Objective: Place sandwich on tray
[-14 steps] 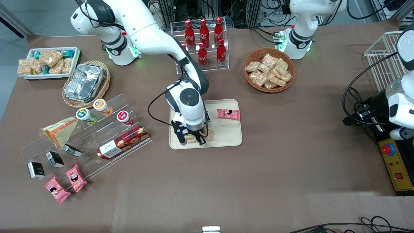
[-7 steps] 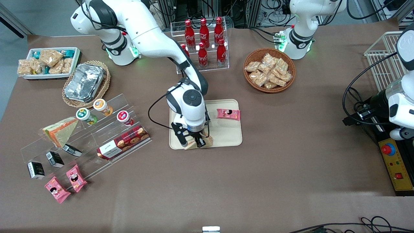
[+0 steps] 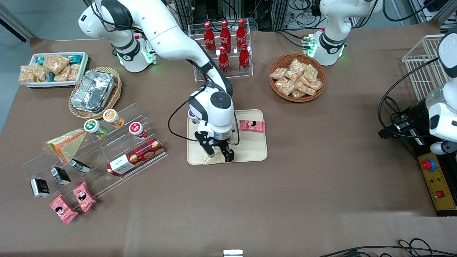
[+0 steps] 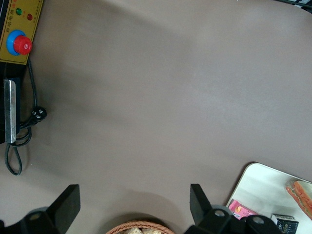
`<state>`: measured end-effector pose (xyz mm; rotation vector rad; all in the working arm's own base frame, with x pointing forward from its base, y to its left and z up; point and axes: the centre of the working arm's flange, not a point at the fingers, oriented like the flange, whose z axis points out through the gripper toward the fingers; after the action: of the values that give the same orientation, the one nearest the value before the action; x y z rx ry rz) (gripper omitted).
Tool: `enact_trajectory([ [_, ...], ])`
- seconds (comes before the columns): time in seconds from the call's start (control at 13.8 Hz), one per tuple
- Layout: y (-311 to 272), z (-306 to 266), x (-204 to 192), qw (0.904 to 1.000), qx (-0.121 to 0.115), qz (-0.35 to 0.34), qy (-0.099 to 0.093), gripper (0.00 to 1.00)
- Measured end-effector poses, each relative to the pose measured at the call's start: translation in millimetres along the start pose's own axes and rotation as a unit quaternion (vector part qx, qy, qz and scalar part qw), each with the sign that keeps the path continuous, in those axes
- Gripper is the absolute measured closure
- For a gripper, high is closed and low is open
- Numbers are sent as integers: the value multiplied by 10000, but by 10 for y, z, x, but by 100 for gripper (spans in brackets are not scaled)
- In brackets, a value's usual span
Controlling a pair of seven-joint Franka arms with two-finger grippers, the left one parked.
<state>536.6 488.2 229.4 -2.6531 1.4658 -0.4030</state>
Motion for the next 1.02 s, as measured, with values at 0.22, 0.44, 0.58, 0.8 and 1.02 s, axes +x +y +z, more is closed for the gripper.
enact_trajectory([
  [0.22, -108, -377, 90, 9999, -45, 88, -30, 1],
  [0.44, -184, -1003, 246, 9994, -125, -172, -263, 1],
  [0.58, -223, -1357, 388, 9972, -69, -550, -512, 1],
  [0.8, -241, -1717, 835, 9876, -72, -1446, -611, 1],
  [1.02, -192, -1997, 1552, 9711, -186, -2276, -689, 1],
])
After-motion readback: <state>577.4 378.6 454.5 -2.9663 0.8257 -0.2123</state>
